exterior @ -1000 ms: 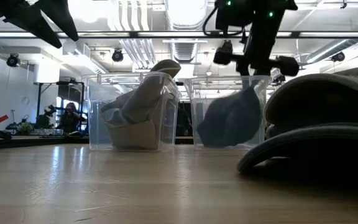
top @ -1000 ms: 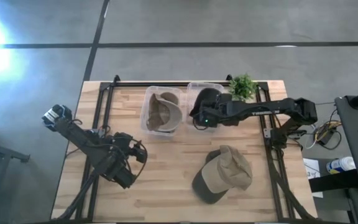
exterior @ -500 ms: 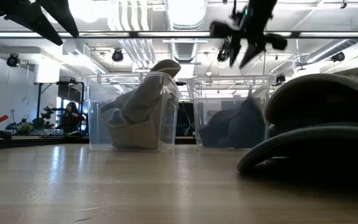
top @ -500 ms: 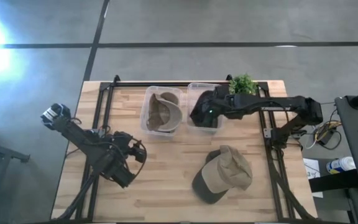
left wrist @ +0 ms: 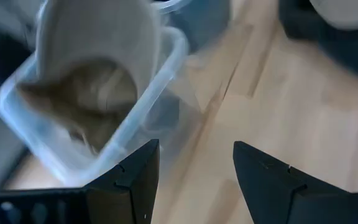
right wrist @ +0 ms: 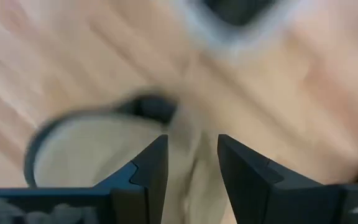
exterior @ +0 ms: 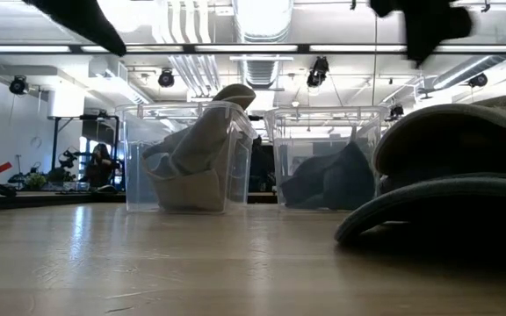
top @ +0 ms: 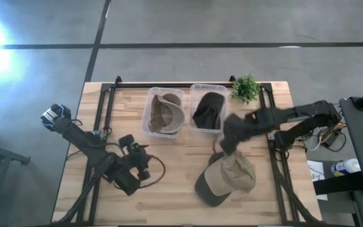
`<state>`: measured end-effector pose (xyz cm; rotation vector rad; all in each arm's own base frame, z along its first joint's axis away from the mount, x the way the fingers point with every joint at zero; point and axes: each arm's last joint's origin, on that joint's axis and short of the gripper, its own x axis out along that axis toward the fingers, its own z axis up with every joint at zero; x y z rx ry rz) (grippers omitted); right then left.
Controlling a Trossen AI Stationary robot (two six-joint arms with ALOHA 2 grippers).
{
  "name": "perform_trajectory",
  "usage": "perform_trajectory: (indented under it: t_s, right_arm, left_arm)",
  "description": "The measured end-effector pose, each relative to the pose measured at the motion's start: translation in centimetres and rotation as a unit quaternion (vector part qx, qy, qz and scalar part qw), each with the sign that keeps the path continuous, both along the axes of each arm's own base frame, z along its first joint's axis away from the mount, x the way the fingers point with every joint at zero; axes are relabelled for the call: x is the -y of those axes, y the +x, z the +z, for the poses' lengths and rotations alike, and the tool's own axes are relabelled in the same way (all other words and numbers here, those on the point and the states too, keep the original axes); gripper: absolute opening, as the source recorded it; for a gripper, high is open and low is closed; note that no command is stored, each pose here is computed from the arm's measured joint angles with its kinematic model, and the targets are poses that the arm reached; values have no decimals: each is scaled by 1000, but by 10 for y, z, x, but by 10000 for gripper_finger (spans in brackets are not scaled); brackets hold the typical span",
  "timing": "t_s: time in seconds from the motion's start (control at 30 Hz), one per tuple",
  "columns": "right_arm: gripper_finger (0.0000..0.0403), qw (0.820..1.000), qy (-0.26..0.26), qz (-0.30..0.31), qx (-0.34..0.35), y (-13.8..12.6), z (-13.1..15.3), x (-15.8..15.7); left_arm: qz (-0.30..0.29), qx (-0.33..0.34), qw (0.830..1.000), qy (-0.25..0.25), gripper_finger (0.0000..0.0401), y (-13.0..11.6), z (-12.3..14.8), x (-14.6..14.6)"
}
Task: Pick & Place hat
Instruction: Put the brown cap into the left transparent bin
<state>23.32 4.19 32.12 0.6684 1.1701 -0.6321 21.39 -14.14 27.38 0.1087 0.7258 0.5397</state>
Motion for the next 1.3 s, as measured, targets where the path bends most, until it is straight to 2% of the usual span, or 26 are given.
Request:
perform_trajectory:
  t_s: [0.13, 0.23, 0.33, 0.47, 0.57, 0.67, 0.77, 0.93, 1.13, 1.3]
  right_arm:
    - [137, 998, 39, -34, -34, -13, -19, -28]
    - [136, 995, 61, -59, -59, -21, -31, -44]
    - [132, 992, 84, -73, -63, -26, -37, -59]
    - [123, 988, 131, -65, -44, -28, -45, -77]
    - [115, 987, 155, -44, -23, -28, -54, -90]
    - [109, 985, 167, -38, -13, -30, -71, -97]
    - [104, 981, 189, -40, -16, -33, -90, -102]
    - [100, 975, 218, -36, 8, -34, -112, -105]
    - [102, 965, 253, -30, 62, -30, -130, -106]
    - [96, 963, 256, -30, 75, -30, -137, -104]
  left_arm:
    - [-112, -52, 988, 89, 190, 10, -16, 1]
    - [-176, -47, 975, 123, 182, 21, -29, 2]
    - [-251, -21, 963, 99, 174, 33, -38, 2]
    - [-335, 55, 939, 55, 169, 50, -39, 1]
    - [-334, 107, 935, 50, 168, 60, -37, -1]
    - [-319, 126, 938, 48, 168, 75, -38, -3]
    - [-320, 114, 939, 54, 168, 95, -46, 4]
    - [-348, 76, 931, 85, 168, 132, -68, 21]
    - [-355, 59, 927, 102, 168, 167, -80, 39]
    - [-357, 44, 923, 134, 168, 190, -89, 46]
